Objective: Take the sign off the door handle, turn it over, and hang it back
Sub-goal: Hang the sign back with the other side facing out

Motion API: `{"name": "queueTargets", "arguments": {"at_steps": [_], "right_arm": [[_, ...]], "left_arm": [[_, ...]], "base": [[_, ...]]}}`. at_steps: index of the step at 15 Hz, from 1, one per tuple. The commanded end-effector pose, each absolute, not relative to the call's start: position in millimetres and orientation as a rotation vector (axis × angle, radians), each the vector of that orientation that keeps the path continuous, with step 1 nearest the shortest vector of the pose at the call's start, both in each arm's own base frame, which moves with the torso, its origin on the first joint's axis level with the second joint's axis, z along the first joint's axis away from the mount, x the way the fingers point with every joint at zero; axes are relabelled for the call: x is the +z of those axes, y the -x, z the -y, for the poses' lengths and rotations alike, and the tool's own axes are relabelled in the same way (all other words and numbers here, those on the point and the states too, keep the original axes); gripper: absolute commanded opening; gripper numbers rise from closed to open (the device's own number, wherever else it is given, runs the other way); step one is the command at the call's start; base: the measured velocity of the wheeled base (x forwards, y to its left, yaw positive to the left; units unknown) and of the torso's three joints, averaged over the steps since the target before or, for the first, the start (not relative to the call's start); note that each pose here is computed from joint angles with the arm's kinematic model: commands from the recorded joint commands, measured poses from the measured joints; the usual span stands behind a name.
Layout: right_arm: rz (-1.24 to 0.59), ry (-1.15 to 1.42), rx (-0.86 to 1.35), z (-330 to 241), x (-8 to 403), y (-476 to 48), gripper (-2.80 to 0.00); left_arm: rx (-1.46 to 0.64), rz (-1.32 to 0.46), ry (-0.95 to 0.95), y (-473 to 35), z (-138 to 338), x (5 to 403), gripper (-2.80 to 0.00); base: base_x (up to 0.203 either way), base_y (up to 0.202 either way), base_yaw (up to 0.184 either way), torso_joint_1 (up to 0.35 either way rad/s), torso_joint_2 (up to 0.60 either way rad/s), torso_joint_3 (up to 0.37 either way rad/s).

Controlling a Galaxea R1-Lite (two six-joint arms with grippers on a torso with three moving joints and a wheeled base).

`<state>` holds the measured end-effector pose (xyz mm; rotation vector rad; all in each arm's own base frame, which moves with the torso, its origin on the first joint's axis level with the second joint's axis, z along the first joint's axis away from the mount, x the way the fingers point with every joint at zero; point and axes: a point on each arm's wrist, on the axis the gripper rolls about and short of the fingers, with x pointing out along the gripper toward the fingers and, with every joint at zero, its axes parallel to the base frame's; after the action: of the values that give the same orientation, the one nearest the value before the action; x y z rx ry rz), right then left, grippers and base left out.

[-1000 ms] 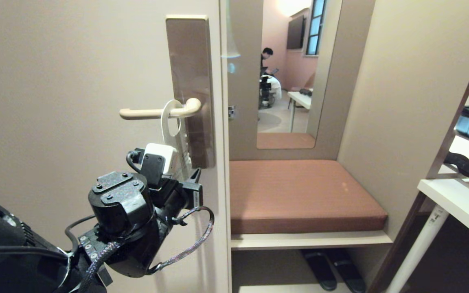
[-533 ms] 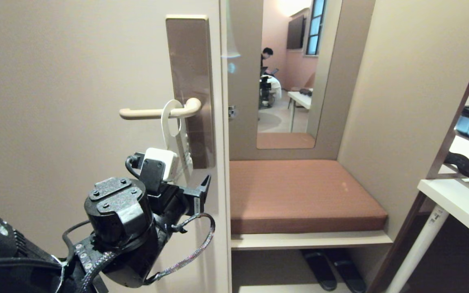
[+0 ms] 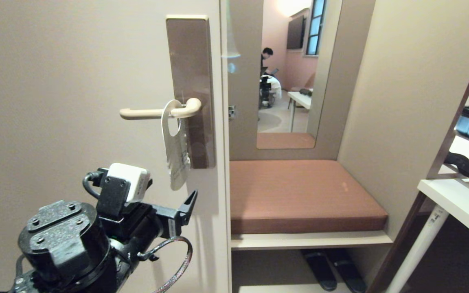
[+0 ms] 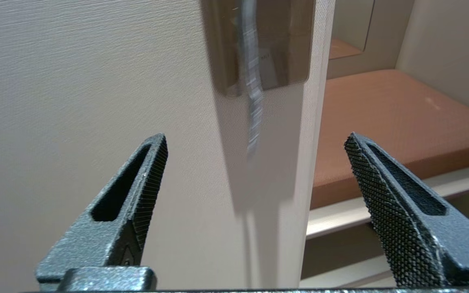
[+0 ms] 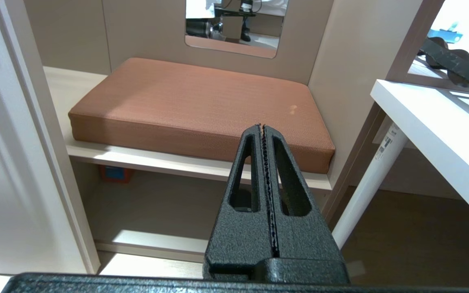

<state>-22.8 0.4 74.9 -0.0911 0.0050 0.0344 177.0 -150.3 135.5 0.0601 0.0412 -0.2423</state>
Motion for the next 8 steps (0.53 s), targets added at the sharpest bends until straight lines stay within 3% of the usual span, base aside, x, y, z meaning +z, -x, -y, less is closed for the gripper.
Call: {"name": "queueTargets", "arguments": {"at_steps": [1,8], "right_arm": [[-0.005,0.092,0.036,0,75,23,-2.8],[-0.005,0.092,0.036,0,75,23,-2.8]], "left_arm": [[-0.24,-0.027,-0.049,-160,135,140,0.0],[-0.203,0.018,0.019,-152,117,146,0.0]], "base": [[0.0,0.0,0.0,0.0,0.0,0.0],[0.0,0.0,0.0,0.0,0.0,0.0]]}}
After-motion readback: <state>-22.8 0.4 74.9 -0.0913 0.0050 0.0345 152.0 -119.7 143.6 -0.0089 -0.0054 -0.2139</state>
